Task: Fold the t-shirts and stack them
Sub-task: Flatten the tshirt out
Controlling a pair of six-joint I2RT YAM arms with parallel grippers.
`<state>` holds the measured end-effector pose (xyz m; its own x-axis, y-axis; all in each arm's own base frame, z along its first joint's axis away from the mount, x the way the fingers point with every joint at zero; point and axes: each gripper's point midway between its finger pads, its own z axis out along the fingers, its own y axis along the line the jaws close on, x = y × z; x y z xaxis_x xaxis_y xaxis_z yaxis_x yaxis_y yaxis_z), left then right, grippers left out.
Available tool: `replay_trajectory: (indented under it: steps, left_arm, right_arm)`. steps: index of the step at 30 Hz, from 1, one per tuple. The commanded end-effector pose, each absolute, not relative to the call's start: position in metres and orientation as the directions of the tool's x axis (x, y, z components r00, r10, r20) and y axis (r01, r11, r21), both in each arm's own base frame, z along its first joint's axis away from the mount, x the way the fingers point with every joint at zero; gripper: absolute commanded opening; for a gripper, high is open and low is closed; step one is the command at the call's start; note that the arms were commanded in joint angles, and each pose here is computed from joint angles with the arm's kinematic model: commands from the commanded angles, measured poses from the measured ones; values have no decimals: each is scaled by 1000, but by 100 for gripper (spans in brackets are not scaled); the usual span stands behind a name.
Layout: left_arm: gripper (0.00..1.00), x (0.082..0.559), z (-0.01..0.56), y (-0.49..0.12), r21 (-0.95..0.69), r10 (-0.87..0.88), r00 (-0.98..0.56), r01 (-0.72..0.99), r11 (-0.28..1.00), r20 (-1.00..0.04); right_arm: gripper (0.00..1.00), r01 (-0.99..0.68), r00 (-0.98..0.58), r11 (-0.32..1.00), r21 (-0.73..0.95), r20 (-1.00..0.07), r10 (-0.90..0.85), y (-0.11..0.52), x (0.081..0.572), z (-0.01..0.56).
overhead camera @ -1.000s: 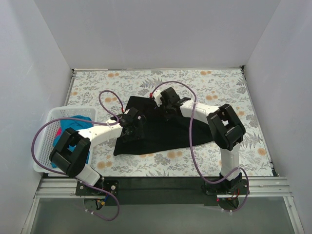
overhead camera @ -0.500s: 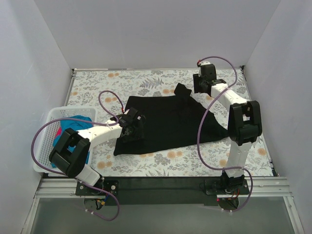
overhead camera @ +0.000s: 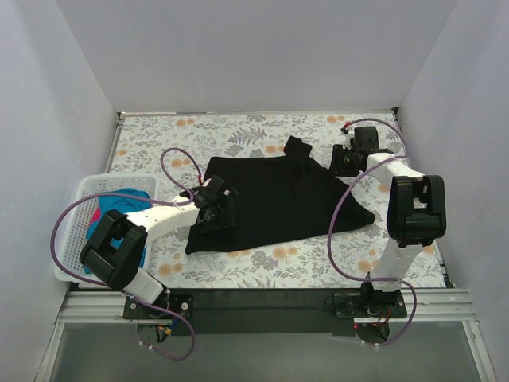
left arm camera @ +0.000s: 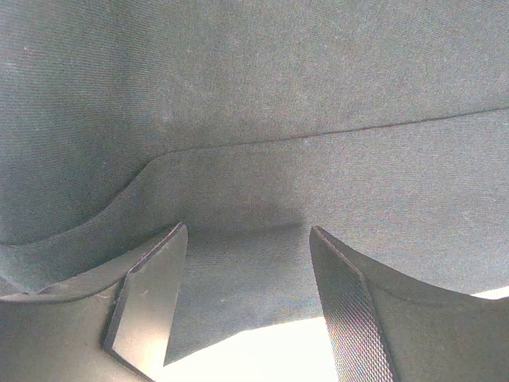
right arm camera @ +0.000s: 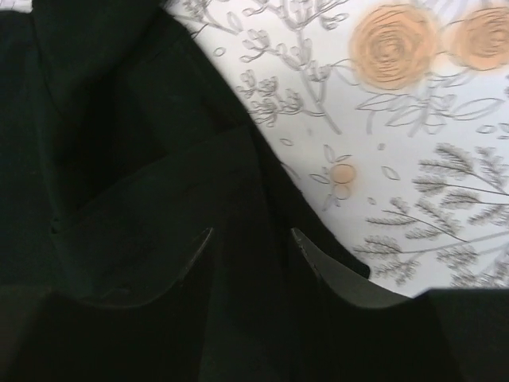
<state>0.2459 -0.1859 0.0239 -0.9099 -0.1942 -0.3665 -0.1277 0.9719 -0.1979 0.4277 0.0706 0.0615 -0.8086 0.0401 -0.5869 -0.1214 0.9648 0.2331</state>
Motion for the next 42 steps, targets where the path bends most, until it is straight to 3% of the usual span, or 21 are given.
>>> replay_trajectory:
  steps: [1, 4, 5, 9, 17, 23, 30, 31, 35, 42]
  left_arm:
    - [62, 240, 21, -181, -186, -193, -913, -133, 974, -360]
    - [62, 241, 20, -178, -177, -201, -911, -145, 973, -361]
    - [62, 242, 20, -177, -176, -204, -910, -148, 973, -362]
    - [61, 247, 19, -177, -185, -213, -911, -156, 970, -352]
    - [61, 255, 32, -172, -189, -230, -897, -169, 967, -377]
    - [61, 250, 37, -171, -209, -257, -890, -189, 960, -377]
    - [61, 246, 41, -166, -216, -269, -882, -197, 956, -387]
    - [61, 246, 41, -166, -218, -271, -881, -198, 956, -387]
    - [61, 245, 43, -169, -231, -268, -885, -189, 954, -381]
    - [64, 250, 56, -166, -243, -264, -862, -170, 955, -434]
  right_arm:
    - [48, -196, -822, 922, 334, -569, 31, 95, 427, 57]
    - [34, -206, -834, 911, 357, -551, 28, 98, 426, 49]
    - [24, -209, -834, 911, 354, -552, 23, 98, 426, 49]
    - [2, -212, -818, 922, 325, -575, 15, 93, 429, 56]
    - [1, -170, -767, 931, 323, -637, 81, 91, 400, 114]
    - [1, -191, -824, 895, 404, -561, 77, 126, 291, 109]
    - [16, -147, -912, 837, 527, -400, 92, 142, 181, 70]
    - [25, -143, -916, 830, 539, -390, 95, 143, 175, 67]
    - [43, -186, -940, 779, 599, -339, 37, 154, 156, 65]
    - [61, -305, -791, 861, 407, -611, 9, 141, 236, 132]
